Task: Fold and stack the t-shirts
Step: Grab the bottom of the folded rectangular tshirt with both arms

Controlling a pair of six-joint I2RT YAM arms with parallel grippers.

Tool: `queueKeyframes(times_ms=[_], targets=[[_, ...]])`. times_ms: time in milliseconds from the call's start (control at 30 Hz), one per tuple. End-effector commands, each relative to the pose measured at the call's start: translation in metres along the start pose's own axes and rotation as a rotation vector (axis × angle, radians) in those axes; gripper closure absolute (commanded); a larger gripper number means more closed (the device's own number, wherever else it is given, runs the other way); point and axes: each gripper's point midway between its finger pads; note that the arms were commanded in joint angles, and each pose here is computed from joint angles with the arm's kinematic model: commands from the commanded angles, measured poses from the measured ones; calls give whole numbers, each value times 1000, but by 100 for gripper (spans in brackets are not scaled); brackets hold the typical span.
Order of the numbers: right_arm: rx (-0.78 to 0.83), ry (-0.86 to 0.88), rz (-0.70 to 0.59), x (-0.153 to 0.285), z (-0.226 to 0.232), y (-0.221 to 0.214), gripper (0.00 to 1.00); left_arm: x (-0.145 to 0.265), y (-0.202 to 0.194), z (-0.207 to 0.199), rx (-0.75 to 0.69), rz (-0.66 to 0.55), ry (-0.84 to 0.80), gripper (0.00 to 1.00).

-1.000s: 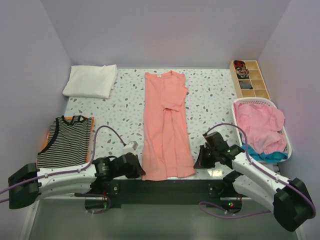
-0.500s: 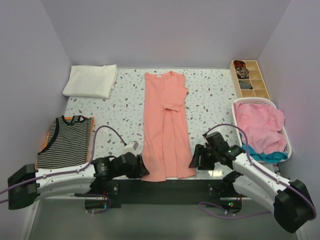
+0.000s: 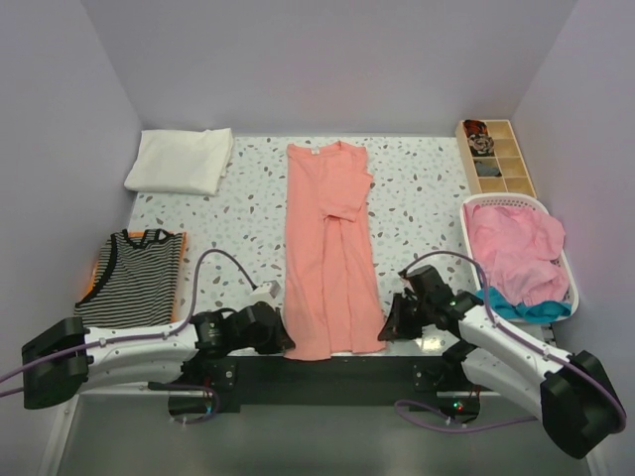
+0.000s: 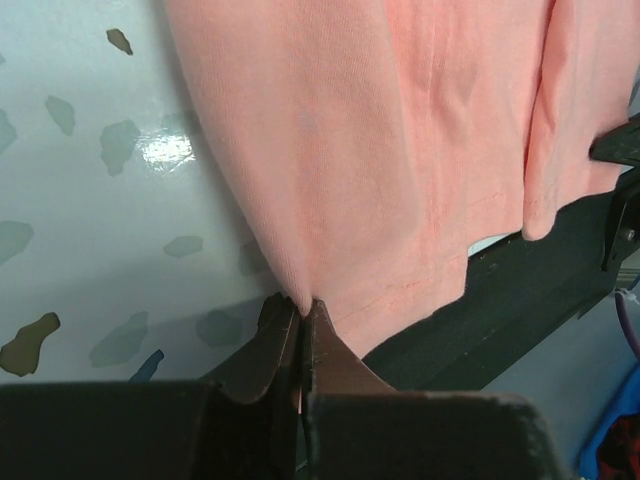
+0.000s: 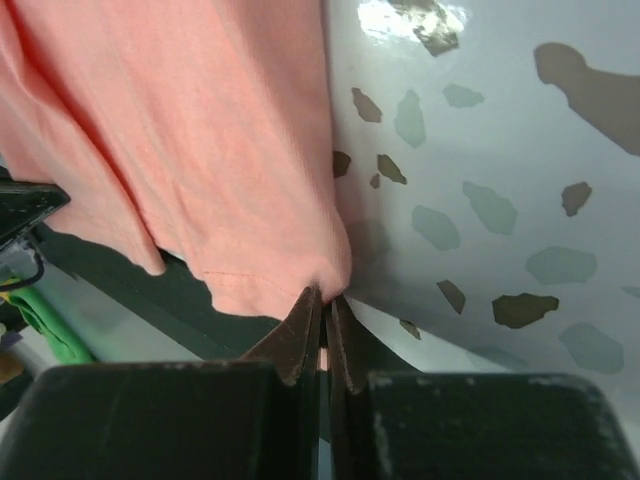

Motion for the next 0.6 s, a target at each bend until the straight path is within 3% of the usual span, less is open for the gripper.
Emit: queueKeyframes(times_ms=[0,133,567], targets=[[35,155,-43,4,35,11,100,1,-3,14,-52,15,68,100],[86,234,-141,22,67,33,100,10,24,-8,-76,-53,65,100],[217,121,-296,34,100,97,100,19,106,-9,-85,-226,150,100]])
Point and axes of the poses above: each gripper's point midway between its finger pads, its own x axis back along the fingers, its own z axis along the line the jaws close on, y = z × x, and after that the axes turned 8 degrees about -x, right-handed
